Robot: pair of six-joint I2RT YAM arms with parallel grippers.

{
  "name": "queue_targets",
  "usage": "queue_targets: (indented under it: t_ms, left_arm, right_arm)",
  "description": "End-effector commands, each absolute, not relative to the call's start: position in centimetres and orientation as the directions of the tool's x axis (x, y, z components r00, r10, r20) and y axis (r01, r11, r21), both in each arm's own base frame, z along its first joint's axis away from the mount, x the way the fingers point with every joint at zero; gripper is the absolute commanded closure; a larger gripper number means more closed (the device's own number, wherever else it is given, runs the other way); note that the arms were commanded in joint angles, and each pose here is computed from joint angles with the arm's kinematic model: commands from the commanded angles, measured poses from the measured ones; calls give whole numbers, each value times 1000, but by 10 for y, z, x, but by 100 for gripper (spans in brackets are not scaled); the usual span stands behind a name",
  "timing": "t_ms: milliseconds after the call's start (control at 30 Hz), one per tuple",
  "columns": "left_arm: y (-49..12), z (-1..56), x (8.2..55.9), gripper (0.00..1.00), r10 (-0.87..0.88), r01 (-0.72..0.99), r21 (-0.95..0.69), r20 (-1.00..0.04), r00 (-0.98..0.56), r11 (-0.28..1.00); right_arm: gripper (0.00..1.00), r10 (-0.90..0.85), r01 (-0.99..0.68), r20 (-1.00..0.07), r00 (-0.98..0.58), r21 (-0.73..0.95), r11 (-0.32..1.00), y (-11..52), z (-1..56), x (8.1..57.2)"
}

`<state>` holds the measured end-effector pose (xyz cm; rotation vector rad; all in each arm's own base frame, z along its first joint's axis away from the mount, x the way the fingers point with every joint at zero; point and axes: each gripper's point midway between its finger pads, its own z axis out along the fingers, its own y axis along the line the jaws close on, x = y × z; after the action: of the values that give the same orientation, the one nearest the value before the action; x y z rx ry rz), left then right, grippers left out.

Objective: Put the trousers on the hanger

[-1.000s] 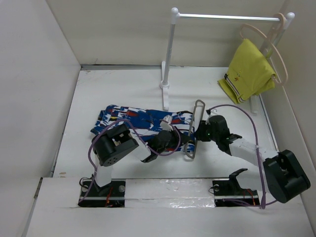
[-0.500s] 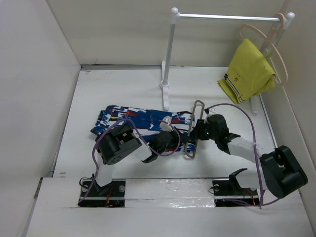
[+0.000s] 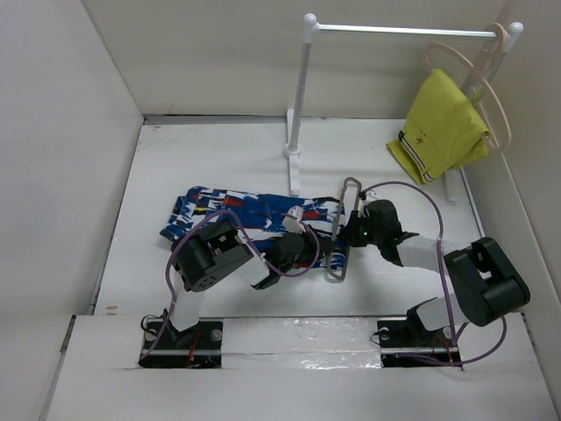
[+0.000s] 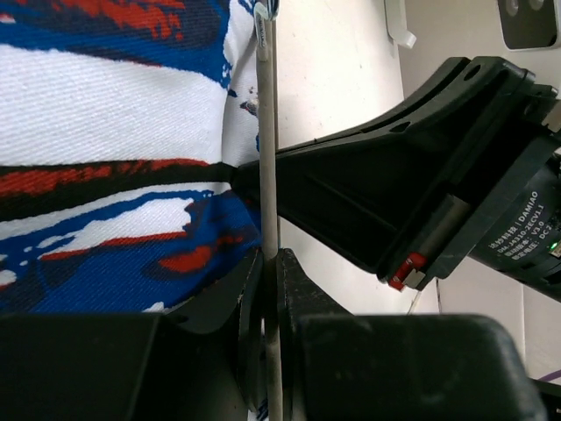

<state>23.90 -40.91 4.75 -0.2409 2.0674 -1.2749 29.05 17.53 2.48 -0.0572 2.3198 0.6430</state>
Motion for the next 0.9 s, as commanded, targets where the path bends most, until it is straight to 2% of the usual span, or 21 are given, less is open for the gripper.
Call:
queue_targets:
  t_ms: [0,100,367,533,667,867]
  left_arm:
    - [-409,69,251,100,-535,219,-857,-470,-702,466]
    - [-400,75,257,100,-552,225,-850,-488,-676,476]
    - [-372,72,271,100,-573,198,-804,-549,-609,561]
    - [-344,75,281,100,-605,170,-787,-574,-552,593]
    - [-338,57,276,100,-548,160,-740,-607,-576,653]
    - [-350,29,266,100,-515,138,-746,-568,-642,651]
  right_arm:
    - [100,150,-238,-683,-715,439,866,176,34,298]
    - [100,165,-232,-699,-696,436,869,167,42,296]
    - [100,234,-277,-788,-570,452,848,151,112,289]
    - [100,242,-217,-791,-562,423,880,126,117,290]
    - [100,303,-243,-805,-510,473,847,116,134,292]
    - [100,312,-346,-824,-472,499,794,131,182,301]
